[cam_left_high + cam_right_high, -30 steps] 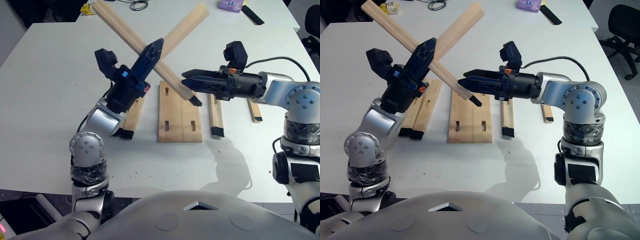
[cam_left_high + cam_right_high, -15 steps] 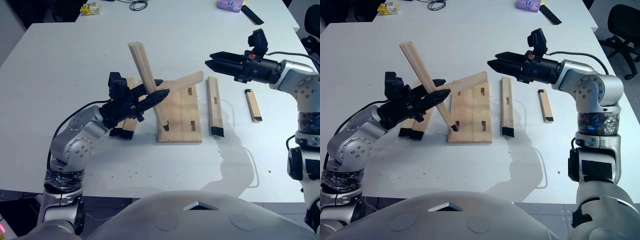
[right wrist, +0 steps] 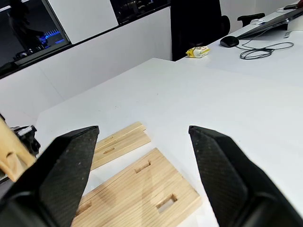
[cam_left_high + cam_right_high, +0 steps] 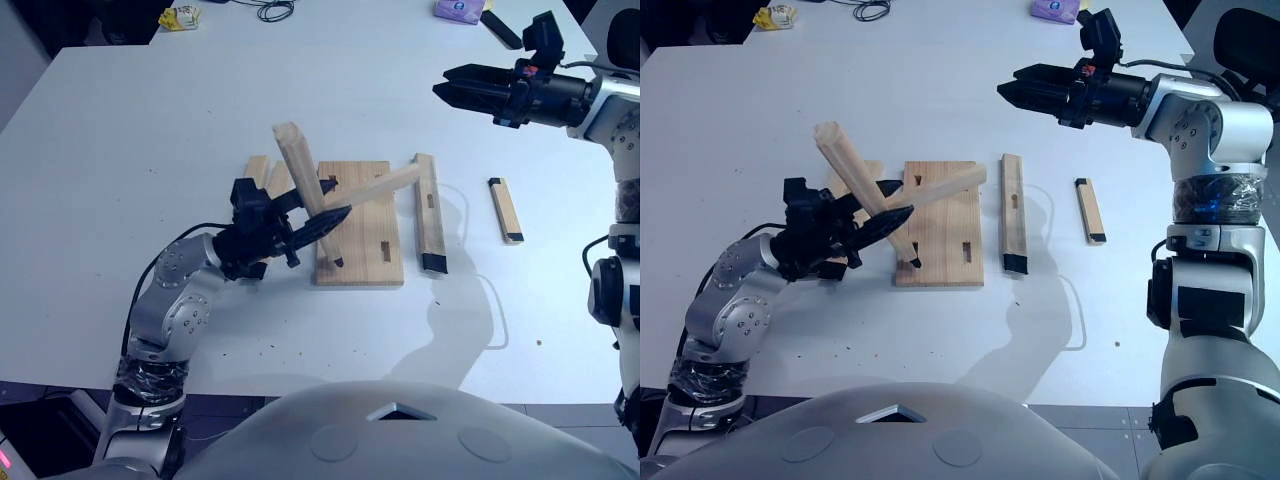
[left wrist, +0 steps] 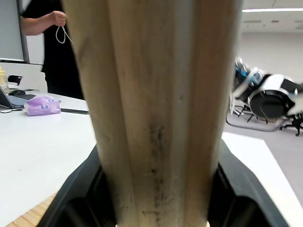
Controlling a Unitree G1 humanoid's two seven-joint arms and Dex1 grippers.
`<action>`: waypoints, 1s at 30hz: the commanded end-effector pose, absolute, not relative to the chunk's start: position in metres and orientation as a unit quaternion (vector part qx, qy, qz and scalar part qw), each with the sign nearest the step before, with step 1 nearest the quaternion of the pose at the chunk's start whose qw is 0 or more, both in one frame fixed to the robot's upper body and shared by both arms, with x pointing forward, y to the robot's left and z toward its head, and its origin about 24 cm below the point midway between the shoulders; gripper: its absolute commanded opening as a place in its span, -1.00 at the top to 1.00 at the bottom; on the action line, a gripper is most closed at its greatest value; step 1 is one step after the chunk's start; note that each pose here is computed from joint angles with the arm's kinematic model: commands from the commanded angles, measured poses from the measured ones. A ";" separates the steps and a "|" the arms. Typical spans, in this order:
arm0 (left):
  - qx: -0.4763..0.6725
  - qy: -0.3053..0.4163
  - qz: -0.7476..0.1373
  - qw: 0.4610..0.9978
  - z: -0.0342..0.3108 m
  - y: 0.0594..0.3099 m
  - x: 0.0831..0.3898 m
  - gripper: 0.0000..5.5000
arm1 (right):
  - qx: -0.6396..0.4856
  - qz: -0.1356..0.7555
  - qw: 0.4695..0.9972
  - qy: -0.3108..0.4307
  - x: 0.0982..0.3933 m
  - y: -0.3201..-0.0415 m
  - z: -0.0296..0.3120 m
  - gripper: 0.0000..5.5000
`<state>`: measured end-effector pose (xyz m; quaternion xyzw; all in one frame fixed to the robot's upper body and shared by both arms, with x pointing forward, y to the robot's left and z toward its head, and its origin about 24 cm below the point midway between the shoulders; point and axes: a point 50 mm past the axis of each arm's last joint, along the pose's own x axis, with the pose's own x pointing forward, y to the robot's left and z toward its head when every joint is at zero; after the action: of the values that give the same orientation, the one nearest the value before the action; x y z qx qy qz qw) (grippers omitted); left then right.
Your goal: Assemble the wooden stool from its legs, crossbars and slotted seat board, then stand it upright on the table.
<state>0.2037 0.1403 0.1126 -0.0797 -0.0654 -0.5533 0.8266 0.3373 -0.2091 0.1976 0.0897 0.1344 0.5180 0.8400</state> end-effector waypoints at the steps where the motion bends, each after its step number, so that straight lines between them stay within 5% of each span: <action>1: -0.043 -0.061 -0.565 0.822 0.107 0.137 0.203 0.25 | 0.077 0.520 0.842 0.123 0.342 -0.209 0.208 -0.27; 16: -0.052 -0.134 -0.569 0.810 0.150 0.152 0.207 0.25 | 0.079 0.517 0.842 0.134 0.341 -0.211 0.198 -0.27; 24: -0.026 -0.073 -0.580 0.811 0.122 0.156 0.207 0.25 | 0.081 0.525 0.837 0.134 0.342 -0.207 0.198 -0.27; 30: -0.021 -0.093 -0.580 0.809 0.125 0.151 0.214 0.25 | 0.081 0.527 0.836 0.132 0.344 -0.206 0.200 -0.27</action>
<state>0.2094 0.1538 0.1203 -0.0298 -0.0761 -0.5777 0.8121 0.3421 -0.2069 0.1929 0.0907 0.1413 0.5250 0.8344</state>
